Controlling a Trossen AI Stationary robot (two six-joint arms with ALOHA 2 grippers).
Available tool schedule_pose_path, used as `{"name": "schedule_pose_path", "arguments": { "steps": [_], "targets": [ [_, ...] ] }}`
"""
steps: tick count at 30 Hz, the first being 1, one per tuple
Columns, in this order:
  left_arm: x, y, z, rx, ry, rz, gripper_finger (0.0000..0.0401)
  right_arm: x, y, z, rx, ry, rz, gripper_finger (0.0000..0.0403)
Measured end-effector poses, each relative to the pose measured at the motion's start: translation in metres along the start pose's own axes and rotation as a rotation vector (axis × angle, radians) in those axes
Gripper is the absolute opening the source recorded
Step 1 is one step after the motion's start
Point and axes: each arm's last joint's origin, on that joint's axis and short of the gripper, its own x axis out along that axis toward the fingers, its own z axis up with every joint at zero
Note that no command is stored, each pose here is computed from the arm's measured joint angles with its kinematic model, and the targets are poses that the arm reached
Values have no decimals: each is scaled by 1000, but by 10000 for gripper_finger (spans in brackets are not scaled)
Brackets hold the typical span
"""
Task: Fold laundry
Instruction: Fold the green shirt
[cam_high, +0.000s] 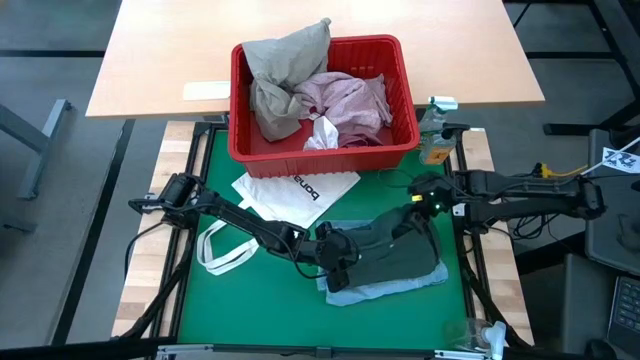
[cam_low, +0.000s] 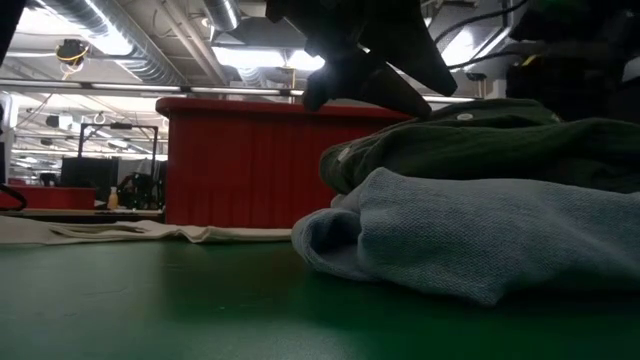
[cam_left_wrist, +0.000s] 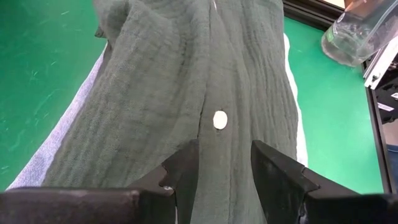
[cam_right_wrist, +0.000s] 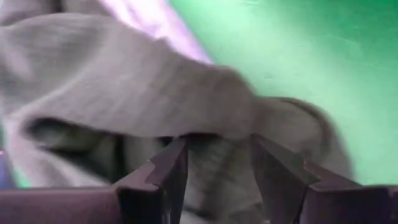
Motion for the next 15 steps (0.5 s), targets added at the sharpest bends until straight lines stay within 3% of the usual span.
{"name": "schedule_pose_path", "arguments": {
  "steps": [6, 15],
  "targets": [
    [0, 0, 0, 0, -1, 0, 140, 0, 6, 7, -18, -61, 79, 172],
    [0, 0, 0, -1, -1, 0, 140, -1, 9, 12, -51, -109, 107, 172]
  ]
}}
